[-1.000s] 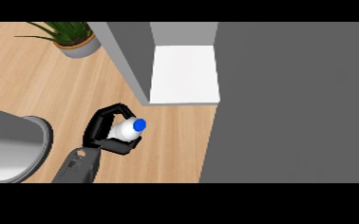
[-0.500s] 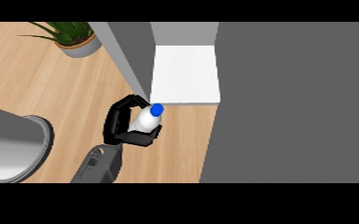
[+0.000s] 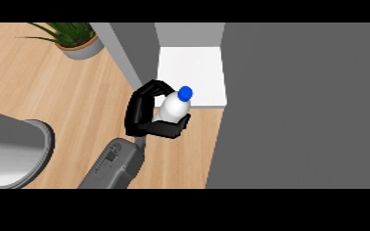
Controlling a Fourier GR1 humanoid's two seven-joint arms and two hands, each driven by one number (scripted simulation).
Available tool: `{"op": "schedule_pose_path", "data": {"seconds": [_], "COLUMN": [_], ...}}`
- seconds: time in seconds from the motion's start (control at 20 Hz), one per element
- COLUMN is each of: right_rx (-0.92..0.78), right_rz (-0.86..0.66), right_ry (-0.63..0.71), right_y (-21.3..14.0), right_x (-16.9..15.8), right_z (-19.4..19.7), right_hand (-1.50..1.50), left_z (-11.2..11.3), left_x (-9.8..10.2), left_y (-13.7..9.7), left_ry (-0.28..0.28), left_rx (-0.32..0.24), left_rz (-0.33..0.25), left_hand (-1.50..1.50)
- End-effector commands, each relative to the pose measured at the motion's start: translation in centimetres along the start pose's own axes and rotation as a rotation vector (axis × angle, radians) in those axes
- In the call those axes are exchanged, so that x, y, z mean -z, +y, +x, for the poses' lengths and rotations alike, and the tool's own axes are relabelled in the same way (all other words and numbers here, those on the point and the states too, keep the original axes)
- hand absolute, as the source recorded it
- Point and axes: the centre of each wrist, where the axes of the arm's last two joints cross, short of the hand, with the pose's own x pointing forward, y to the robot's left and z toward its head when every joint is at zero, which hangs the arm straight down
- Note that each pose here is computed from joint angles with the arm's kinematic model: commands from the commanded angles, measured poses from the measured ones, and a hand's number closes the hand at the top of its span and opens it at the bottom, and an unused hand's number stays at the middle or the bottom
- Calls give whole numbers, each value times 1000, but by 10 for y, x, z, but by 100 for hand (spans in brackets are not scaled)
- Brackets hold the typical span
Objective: Pick up the bottled water, place it into the cabinet and close the cabinet
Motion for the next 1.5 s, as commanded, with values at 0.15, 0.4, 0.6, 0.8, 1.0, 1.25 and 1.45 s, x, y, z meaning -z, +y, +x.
{"op": "schedule_pose_path", "data": {"seconds": [0.15,0.4,0.6,0.8,1.0,1.25,1.45], "right_rx": [-41,-41,-36,-43,-17,-32,-27], "right_rz": [-39,-23,-32,-20,-7,4,9], "right_ry": [-44,-54,-52,-49,-41,-41,-46], "right_y": [9,0,-5,-4,-11,-8,-14], "right_x": [-6,-24,-28,-21,-28,-21,-27], "right_z": [6,20,28,13,27,9,23], "right_hand": [-150,-150,-150,-150,-150,-150,-150], "left_z": [34,25,35,33,6,14,-12], "left_x": [23,43,71,96,78,106,91], "left_y": [-47,-54,-56,-53,-46,-50,-24], "left_ry": [4,12,66,122,126,110,119], "left_rx": [27,91,92,77,135,222,253], "left_rz": [7,48,51,123,166,220,261], "left_hand": [150,150,150,150,150,150,150]}}
